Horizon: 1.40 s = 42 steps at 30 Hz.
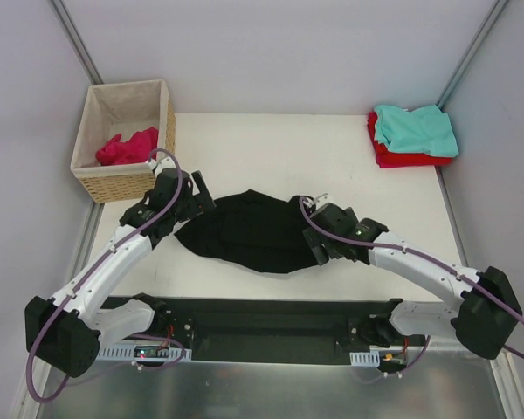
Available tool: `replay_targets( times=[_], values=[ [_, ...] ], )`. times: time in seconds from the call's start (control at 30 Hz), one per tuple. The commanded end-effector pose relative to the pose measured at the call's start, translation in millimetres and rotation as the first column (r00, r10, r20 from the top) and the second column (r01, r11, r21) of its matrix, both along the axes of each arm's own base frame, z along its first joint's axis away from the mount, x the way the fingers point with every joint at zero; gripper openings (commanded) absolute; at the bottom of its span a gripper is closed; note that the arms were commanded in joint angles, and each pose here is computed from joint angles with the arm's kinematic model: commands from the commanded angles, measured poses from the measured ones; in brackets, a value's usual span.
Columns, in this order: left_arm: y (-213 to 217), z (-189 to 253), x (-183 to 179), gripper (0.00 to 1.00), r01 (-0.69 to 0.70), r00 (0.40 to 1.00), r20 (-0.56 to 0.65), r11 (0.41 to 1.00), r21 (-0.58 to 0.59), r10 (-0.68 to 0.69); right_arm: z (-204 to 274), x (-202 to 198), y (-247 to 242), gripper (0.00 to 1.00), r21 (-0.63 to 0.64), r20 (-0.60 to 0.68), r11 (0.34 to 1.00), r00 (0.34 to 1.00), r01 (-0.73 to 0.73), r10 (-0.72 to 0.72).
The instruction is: Fold and stack the t-shirts
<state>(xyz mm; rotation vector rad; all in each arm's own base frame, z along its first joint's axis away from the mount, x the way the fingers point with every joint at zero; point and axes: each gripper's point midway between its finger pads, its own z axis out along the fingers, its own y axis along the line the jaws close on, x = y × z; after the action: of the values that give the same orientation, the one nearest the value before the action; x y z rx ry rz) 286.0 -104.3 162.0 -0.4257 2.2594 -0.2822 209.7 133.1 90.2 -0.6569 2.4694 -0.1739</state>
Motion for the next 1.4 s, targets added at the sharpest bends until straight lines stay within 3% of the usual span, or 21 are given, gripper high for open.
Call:
replay_targets(
  times=[0.0, 0.17, 0.3, 0.5, 0.63, 0.93, 1.37],
  values=[
    [-8, 1, 9, 0.99, 0.010, 1.000, -0.004, 0.999, -0.034, -0.010, 50, 24, 11, 0.96, 0.135, 0.186, 0.988, 0.977, 0.081, -0.105],
    [-19, 0, 30, 0.99, 0.024, 1.000, -0.015, 0.999, -0.034, -0.025, 114, 44, 49, 0.96, 0.259, 0.266, 0.966, 0.963, -0.024, -0.047],
    [-49, -16, 54, 0.98, 0.091, 0.992, -0.079, 0.993, -0.073, -0.097, 118, 49, 69, 0.96, 0.249, 0.270, 0.966, 0.963, -0.069, -0.001],
    [-82, -27, 83, 0.62, 0.146, 0.984, -0.092, 0.985, -0.094, -0.155, 89, 42, 67, 0.96, 0.227, 0.233, 0.971, 0.972, -0.072, 0.018],
    [-92, -44, 89, 0.46, 0.144, 0.979, -0.125, 0.983, -0.117, -0.159, 83, 39, 55, 0.96, 0.198, 0.240, 0.978, 0.971, -0.059, 0.010],
    [-97, -66, 77, 0.46, 0.140, 0.971, -0.177, 0.983, -0.120, -0.160, 83, 40, 48, 0.96, 0.192, 0.246, 0.980, 0.969, -0.058, 0.009],
    [-78, -45, 39, 0.45, 0.155, 0.975, -0.138, 0.980, -0.127, -0.172, 77, 38, 55, 0.96, 0.229, 0.216, 0.972, 0.976, -0.054, 0.003]
  ],
)
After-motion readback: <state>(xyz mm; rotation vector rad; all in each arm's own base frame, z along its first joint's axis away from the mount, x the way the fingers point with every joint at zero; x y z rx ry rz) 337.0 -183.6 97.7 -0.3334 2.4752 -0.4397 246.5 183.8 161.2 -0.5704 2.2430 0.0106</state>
